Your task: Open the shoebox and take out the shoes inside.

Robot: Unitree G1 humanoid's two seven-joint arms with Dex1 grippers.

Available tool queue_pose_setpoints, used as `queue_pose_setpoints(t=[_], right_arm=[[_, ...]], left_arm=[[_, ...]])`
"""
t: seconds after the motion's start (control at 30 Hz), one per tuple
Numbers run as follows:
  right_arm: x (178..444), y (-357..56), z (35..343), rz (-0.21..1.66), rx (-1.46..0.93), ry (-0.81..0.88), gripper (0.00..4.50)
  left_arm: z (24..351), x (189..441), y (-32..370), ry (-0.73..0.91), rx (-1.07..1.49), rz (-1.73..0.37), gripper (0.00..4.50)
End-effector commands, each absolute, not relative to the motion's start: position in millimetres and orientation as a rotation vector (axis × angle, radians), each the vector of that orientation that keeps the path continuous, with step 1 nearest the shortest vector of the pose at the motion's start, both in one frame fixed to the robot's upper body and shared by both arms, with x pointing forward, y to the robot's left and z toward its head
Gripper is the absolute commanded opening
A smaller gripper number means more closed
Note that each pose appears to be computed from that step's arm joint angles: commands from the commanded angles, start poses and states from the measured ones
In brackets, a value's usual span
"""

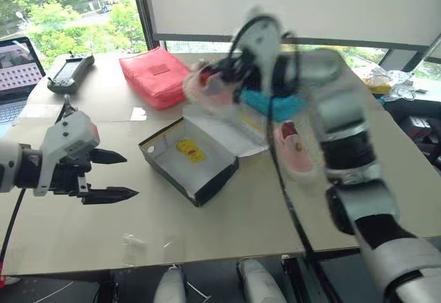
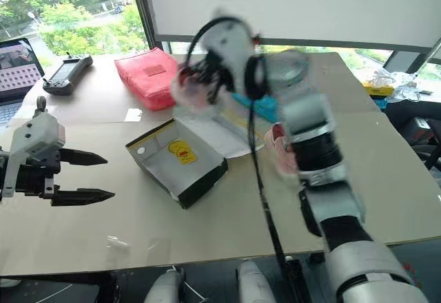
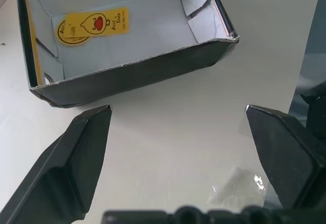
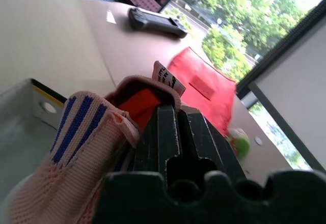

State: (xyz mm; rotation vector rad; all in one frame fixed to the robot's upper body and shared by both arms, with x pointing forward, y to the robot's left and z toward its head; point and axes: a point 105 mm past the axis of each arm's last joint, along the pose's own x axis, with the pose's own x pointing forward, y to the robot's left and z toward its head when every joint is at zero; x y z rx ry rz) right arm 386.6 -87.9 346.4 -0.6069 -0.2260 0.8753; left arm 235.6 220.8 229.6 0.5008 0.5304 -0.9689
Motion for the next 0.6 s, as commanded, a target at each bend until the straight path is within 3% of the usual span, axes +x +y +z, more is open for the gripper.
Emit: queue_pose_setpoints(t=[0.03, 0.2, 0.4, 0.57, 0.6], right_arm=[[395.4, -163.0, 370.6, 0.684, -0.514, -0.204, 0.12], [400.3, -250.9, 335.2, 0.469, -0.480, -0.135, 0.12], [401.0, -286.5, 273.5, 0.455, -0.274, -0.031, 0.12], [400.3, -314.7, 218.1, 0.356, -0.377, 0.083, 0.12], [398.1, -319.2, 210.7, 0.353, -0.365, 0.104, 0.39]], left_arm=[[238.3, 240.3, 213.9, 0.460, 0.510, -0.999, 4.50], [239.7, 244.5, 208.7, 0.423, 0.505, -1.027, 4.50], [240.9, 253.0, 209.1, 0.391, 0.508, -1.021, 4.50], [240.0, 259.6, 207.4, 0.371, 0.517, -1.021, 4.50], [239.8, 260.4, 207.5, 0.370, 0.518, -1.019, 4.50]])
